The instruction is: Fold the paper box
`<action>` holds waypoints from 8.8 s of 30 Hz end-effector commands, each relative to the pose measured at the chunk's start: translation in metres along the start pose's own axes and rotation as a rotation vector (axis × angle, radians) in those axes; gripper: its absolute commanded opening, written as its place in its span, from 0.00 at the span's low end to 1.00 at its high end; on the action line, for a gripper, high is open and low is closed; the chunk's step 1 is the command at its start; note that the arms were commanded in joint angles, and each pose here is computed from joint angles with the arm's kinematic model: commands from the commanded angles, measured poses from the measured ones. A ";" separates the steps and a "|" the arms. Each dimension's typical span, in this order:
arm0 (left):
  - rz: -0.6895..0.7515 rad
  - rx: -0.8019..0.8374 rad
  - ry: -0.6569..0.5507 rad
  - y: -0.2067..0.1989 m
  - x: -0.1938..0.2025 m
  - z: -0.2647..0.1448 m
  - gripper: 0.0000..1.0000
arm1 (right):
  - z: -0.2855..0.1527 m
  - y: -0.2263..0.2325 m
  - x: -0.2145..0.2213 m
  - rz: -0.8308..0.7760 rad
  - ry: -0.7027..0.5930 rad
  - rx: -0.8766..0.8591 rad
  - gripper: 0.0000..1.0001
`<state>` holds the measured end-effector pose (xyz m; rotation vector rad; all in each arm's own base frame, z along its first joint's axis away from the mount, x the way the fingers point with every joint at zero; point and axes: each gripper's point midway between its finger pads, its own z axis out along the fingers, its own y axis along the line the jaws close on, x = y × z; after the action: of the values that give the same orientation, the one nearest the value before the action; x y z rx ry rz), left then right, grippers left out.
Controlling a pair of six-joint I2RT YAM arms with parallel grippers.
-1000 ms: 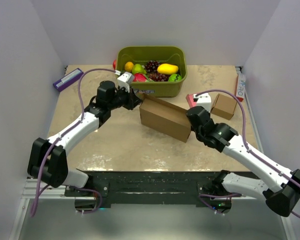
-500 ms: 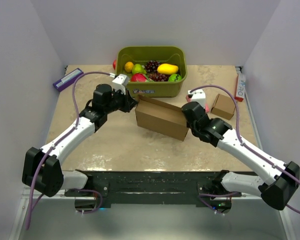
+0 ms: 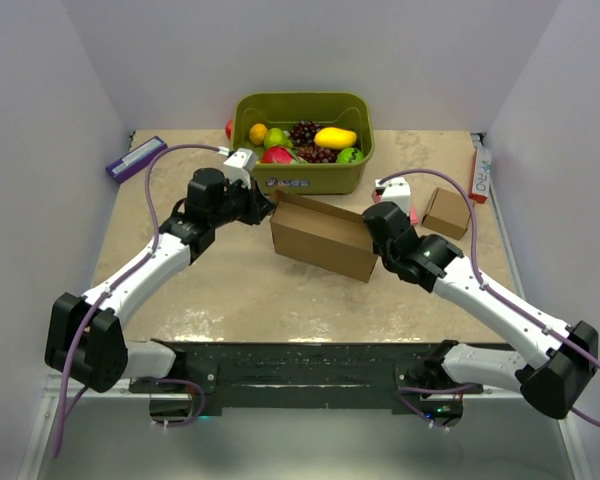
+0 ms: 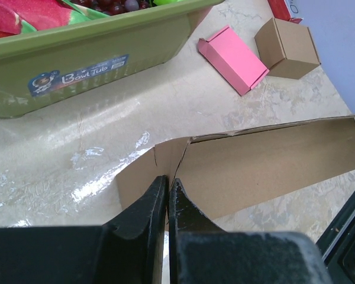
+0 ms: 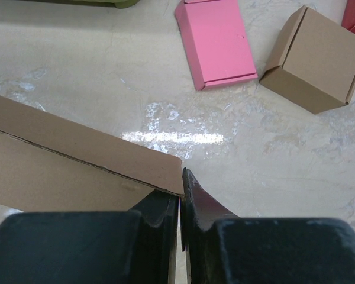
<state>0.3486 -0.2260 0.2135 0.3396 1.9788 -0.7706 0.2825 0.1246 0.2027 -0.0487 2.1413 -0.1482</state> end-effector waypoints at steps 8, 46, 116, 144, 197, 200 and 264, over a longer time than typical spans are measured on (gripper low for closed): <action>-0.062 0.148 -0.050 -0.036 -0.025 -0.004 0.00 | 0.007 0.012 -0.007 0.008 -0.011 -0.023 0.06; -0.008 0.000 -0.032 0.008 -0.017 0.000 0.00 | 0.002 0.019 -0.008 0.046 -0.002 -0.076 0.04; 0.161 -0.273 0.111 0.019 0.008 0.011 0.00 | -0.027 0.008 -0.008 0.271 0.146 -0.266 0.40; 0.170 -0.298 0.121 0.027 0.011 0.013 0.00 | -0.036 0.020 -0.023 0.284 0.131 -0.343 0.00; 0.363 -0.470 0.167 0.036 0.030 0.016 0.00 | -0.021 0.032 -0.050 0.461 0.065 -0.398 0.00; 0.361 -0.466 0.165 0.034 0.030 0.016 0.00 | -0.019 0.031 -0.045 0.457 0.072 -0.389 0.00; 0.290 -0.306 -0.039 -0.008 -0.019 -0.018 0.52 | -0.037 0.007 -0.020 0.417 0.102 -0.329 0.73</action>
<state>0.3490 -0.2136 0.2171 0.4219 1.9884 -0.1877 0.2616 0.1380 0.2161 0.2159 2.2587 0.4380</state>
